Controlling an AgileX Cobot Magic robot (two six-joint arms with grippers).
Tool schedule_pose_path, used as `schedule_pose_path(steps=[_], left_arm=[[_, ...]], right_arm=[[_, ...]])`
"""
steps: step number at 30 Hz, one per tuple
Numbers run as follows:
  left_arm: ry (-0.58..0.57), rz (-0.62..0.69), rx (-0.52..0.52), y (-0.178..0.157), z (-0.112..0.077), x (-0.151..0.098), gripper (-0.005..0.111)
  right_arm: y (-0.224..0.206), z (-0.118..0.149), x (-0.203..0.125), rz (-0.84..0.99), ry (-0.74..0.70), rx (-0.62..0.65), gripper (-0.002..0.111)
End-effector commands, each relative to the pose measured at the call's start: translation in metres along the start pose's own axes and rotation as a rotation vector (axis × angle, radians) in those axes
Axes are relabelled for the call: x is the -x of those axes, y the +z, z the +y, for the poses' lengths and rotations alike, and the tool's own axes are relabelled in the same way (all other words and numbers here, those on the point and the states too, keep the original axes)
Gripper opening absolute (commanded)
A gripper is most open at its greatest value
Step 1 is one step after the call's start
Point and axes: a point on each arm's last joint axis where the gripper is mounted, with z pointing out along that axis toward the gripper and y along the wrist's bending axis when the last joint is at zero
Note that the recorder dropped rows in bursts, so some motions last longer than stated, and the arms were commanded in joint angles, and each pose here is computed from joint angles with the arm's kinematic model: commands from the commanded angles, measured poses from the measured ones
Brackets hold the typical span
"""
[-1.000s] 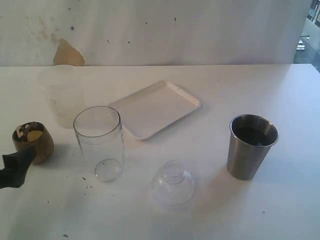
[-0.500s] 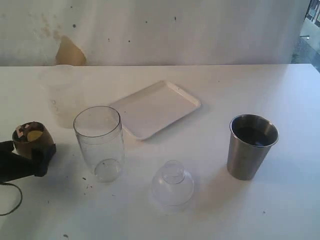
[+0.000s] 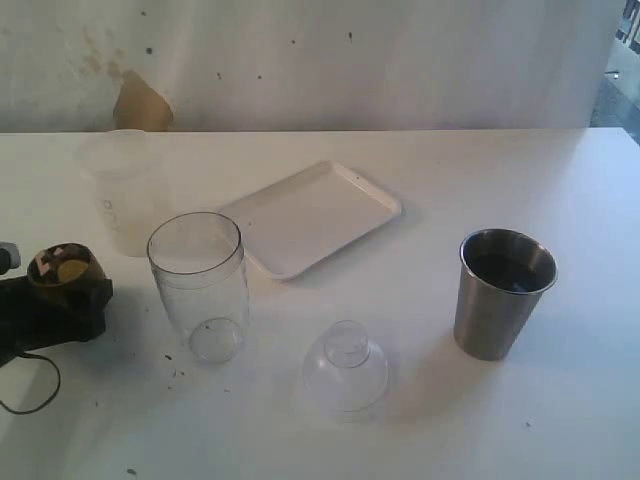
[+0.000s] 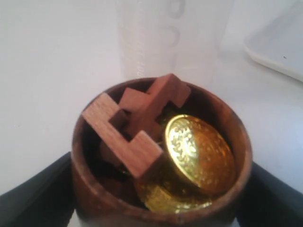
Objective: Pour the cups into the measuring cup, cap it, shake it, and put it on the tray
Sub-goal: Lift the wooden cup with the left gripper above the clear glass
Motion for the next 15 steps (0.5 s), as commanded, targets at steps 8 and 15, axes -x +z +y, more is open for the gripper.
schedule_pose_path(steps=[8, 15], left_arm=[[-0.006, 0.023, -0.117, -0.008, -0.012, 0.014, 0.0], [0.021, -0.031, -0.095, -0.034, -0.015, 0.059, 0.0]], right_arm=[[0.0, 0.0, 0.001, -0.01, 0.0, 0.008, 0.0], [0.0, 0.0, 0.001, -0.01, 0.0, 0.008, 0.0]])
